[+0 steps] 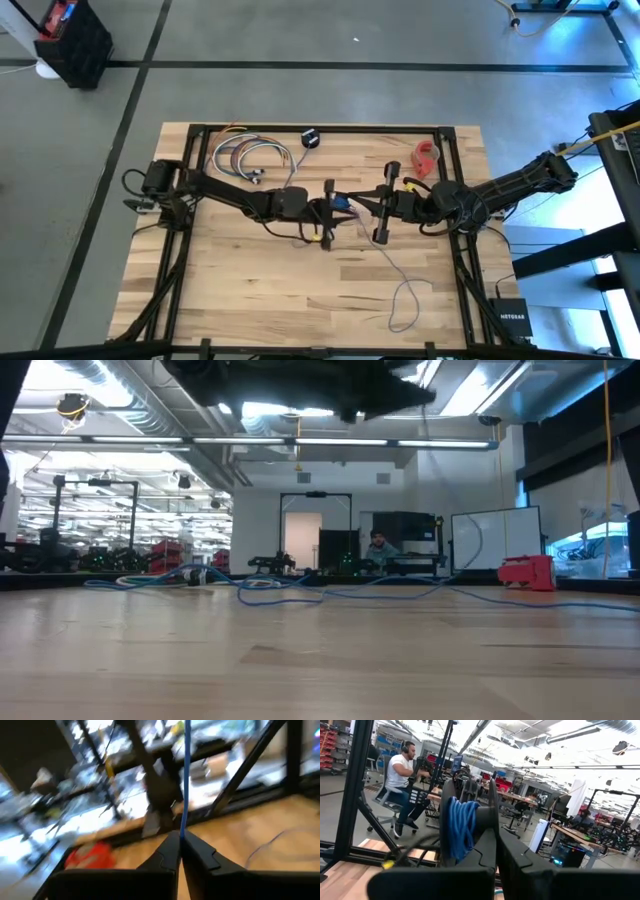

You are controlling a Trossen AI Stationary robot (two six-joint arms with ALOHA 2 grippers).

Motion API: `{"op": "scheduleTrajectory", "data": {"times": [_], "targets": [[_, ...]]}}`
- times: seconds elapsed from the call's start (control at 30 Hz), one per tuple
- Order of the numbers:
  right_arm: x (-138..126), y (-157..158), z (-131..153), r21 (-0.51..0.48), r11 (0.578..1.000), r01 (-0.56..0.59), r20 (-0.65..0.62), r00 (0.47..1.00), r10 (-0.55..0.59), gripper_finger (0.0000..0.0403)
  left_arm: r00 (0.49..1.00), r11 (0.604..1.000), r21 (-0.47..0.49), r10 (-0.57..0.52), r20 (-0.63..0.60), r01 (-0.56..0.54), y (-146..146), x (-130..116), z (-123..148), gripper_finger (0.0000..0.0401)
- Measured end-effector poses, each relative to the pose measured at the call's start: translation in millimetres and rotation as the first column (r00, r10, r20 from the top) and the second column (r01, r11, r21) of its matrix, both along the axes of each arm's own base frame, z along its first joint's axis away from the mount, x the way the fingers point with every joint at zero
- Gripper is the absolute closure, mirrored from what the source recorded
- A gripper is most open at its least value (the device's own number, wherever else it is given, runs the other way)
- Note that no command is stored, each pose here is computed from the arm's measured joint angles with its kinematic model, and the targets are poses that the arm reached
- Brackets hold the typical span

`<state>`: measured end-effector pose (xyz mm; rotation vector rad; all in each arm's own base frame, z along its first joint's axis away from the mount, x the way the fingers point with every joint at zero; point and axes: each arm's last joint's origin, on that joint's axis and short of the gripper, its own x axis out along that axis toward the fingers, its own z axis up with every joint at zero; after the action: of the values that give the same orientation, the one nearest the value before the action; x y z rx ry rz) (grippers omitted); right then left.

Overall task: Coil cords
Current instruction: Coil the blue wire onto the black spool

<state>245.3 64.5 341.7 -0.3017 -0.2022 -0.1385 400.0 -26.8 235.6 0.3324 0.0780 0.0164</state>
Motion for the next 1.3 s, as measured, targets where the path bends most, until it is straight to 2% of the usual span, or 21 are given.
{"op": "scheduleTrajectory", "data": {"times": [0.1,0.37,0.67,0.8,0.93,1.17,1.3], "targets": [[0,0,-1,-0.003,1.000,0.000,-0.008,1.000,0.000,0.0397,0.994,0.995,0.047,0.090,-0.061,-0.087,5,-5,3,0.0396],[1,0,-2,-0.019,1.000,0.003,-0.024,1.000,-0.004,0.0397,0.943,0.971,0.128,0.229,-0.241,-0.203,10,-35,24,0.0391],[2,0,-8,-0.087,0.996,0.023,-0.088,0.996,-0.030,0.0397,0.859,0.954,0.115,0.299,-0.415,-0.277,24,-60,29,0.0393],[1,0,-4,-0.075,0.997,0.013,-0.046,0.999,-0.016,0.0397,0.799,0.941,0.123,0.334,-0.501,-0.316,33,-65,18,0.0389],[1,0,-3,-0.076,0.997,0.003,-0.044,0.999,-0.007,0.0397,0.775,0.932,0.112,0.349,-0.526,-0.344,39,-66,15,0.0397],[1,0,-4,-0.074,0.997,0.032,-0.055,0.998,-0.036,0.0397,0.792,0.932,0.097,0.348,-0.501,-0.348,38,-68,22,0.0399],[2,-1,-12,-0.098,0.994,0.051,-0.134,0.989,-0.064,0.0397,0.795,0.926,0.065,0.353,-0.494,-0.371,39,-80,35,0.0400]]}}
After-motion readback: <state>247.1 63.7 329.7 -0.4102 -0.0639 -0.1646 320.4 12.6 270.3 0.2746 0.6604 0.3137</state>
